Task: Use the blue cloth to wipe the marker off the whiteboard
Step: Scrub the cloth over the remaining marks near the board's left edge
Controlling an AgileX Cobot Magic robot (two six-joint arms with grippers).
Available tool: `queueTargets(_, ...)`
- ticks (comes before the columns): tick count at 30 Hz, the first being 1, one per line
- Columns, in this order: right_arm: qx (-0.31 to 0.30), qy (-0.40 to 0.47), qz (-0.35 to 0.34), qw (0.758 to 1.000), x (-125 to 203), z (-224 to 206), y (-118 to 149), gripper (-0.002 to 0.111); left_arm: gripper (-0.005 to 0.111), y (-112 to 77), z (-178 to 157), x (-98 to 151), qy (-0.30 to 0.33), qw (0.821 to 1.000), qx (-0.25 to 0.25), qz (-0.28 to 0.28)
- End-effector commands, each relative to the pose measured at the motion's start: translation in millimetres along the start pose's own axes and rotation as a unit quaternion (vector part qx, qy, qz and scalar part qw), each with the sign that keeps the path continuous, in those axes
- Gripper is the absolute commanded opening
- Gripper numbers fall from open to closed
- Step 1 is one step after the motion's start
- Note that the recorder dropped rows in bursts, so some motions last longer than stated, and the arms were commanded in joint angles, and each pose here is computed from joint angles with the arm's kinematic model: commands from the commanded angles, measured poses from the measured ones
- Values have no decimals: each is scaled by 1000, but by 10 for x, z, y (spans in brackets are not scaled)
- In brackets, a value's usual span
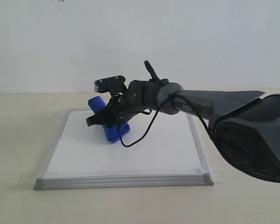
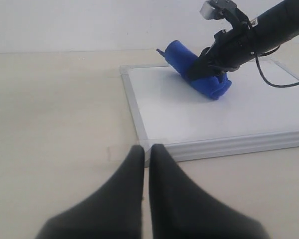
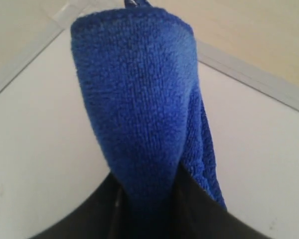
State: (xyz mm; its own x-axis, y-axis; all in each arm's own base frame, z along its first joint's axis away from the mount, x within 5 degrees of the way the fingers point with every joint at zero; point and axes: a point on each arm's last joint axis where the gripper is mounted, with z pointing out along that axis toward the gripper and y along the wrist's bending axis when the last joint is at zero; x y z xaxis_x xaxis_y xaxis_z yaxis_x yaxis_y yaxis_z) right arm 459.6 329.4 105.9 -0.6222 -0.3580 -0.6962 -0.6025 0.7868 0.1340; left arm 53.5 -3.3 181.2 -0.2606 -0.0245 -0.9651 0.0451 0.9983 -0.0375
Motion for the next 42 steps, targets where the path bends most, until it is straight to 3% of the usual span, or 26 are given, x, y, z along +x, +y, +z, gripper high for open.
queueTargets(1,-45,44,-1,998,180,101,268,-1,4,-2,-4,-15,-6,1000,1,-4)
queueTargets(6,-126,72,-79,986,287,93,926,-1,4,-2,-4,-15,-6,1000,1,-4)
queueTargets(9,-139,69,-90,984,172,21,1002,-1,4,-2,-4,-15,-6,1000,1,-4)
queueTargets(15,-107,27,-59,992,-133,-89,603,-1,4,-2,-4,-15,-6,1000,1,-4)
queueTargets(21,13,66,-46,997,-51,-38,124,-1,4,-2,-4,-15,-6,1000,1,-4)
queueTargets(25,47,95,-65,992,-3,-49,71,-1,4,-2,-4,-15,-6,1000,1,-4)
queueTargets(29,7,117,-82,990,78,-7,322,-1,4,-2,-4,-15,-6,1000,1,-4)
queueTargets(32,-73,123,-95,985,94,-30,622,-1,4,-2,-4,-15,-6,1000,1,-4)
queueTargets(33,-132,126,-104,978,49,-108,806,-1,4,-2,-4,-15,-6,1000,1,-4)
queueTargets(35,-150,122,-131,973,-36,-194,875,-1,4,-2,-4,-15,-6,1000,1,-4)
queueTargets(36,-138,121,-134,974,-55,-198,845,-1,4,-2,-4,-15,-6,1000,1,-4)
queueTargets(38,-52,126,-139,981,-75,-172,599,-1,4,-2,-4,-15,-6,1000,1,-4)
queueTargets(39,37,142,-141,979,-47,-143,405,-1,4,-2,-4,-15,-6,1000,1,-4)
queueTargets(42,172,162,-156,959,-48,-194,156,-1,4,-2,-4,-15,-6,1000,1,-4)
